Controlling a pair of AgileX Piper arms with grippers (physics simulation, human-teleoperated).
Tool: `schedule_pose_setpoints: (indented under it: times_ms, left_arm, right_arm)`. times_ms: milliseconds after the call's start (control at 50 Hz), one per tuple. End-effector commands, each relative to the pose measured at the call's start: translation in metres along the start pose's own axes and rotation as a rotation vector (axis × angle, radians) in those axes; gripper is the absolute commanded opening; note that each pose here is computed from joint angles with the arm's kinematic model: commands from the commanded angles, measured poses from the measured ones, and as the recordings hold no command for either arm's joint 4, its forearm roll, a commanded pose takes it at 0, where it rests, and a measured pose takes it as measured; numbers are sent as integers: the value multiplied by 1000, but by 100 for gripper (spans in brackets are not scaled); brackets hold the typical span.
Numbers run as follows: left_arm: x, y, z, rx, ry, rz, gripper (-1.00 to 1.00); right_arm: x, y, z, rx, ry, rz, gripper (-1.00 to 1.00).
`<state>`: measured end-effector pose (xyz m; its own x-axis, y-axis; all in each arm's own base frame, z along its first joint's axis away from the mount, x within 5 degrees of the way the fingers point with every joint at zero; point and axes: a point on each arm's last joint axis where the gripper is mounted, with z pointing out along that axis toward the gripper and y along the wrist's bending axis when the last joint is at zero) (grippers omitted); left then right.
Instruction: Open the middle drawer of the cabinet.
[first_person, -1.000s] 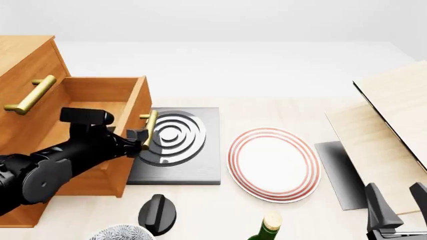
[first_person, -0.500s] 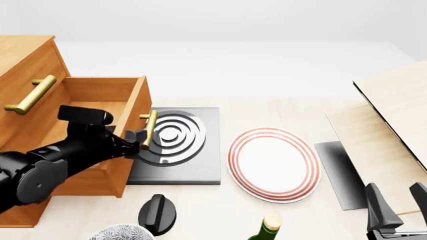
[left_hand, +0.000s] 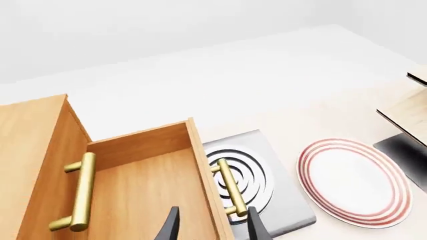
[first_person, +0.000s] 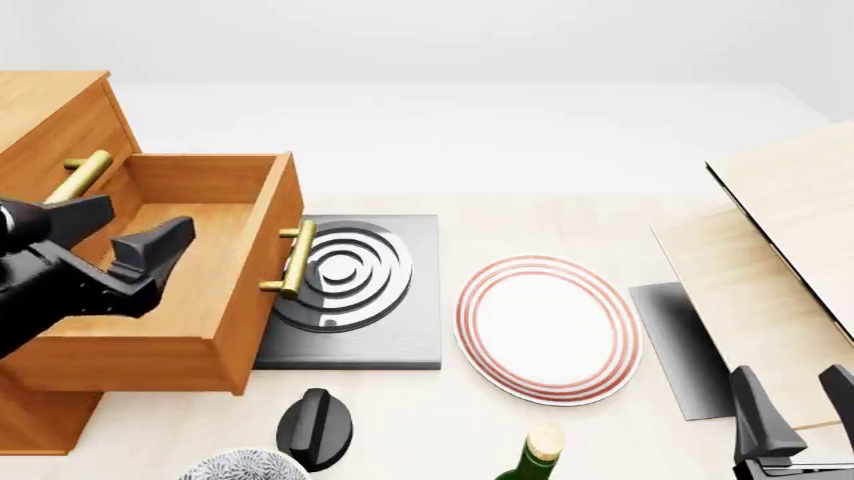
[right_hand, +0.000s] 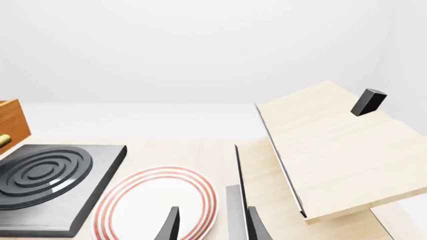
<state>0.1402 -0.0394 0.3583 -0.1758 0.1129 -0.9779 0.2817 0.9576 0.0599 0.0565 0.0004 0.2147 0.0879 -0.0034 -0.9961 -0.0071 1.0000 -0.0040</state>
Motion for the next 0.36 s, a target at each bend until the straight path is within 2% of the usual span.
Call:
schedule_pose_setpoints:
  times_ms: [20, 100, 140, 200, 260, 280, 300, 320, 340, 360]
  left_arm:
    - [-8, 0, -73, -5, -120, 29, 100]
    - [4, -1, -102, 2, -163, 71, 100]
    - [11, -1, -114, 0, -173, 65, 100]
    - [20, -1, -146, -23, -240, 86, 100]
    - [26, -2, -154, -20, -244, 74, 100]
    - [29, -2, -164, -35, -271, 83, 100]
    - [29, -2, -170, -42, -286, 83, 100]
    - [20, -2, -188, -55, -329, 77, 100]
    - [20, -2, -188, -55, -329, 77, 100]
    - [8, -2, -207, -76, -387, 94, 100]
  right_arm:
    - [0, 0, 0, 0, 0, 0, 100]
    - [0, 0, 0, 0, 0, 0, 100]
    - [0, 0, 0, 0, 0, 0, 100]
    - [0, 0, 0, 0, 0, 0, 100]
    - [0, 0, 0, 0, 0, 0, 100]
    - [0, 0, 0, 0, 0, 0, 100]
    - [0, 0, 0, 0, 0, 0, 100]
    - [0, 0, 0, 0, 0, 0, 100]
    - [0, 0, 0, 0, 0, 0, 100]
    - [0, 0, 0, 0, 0, 0, 100]
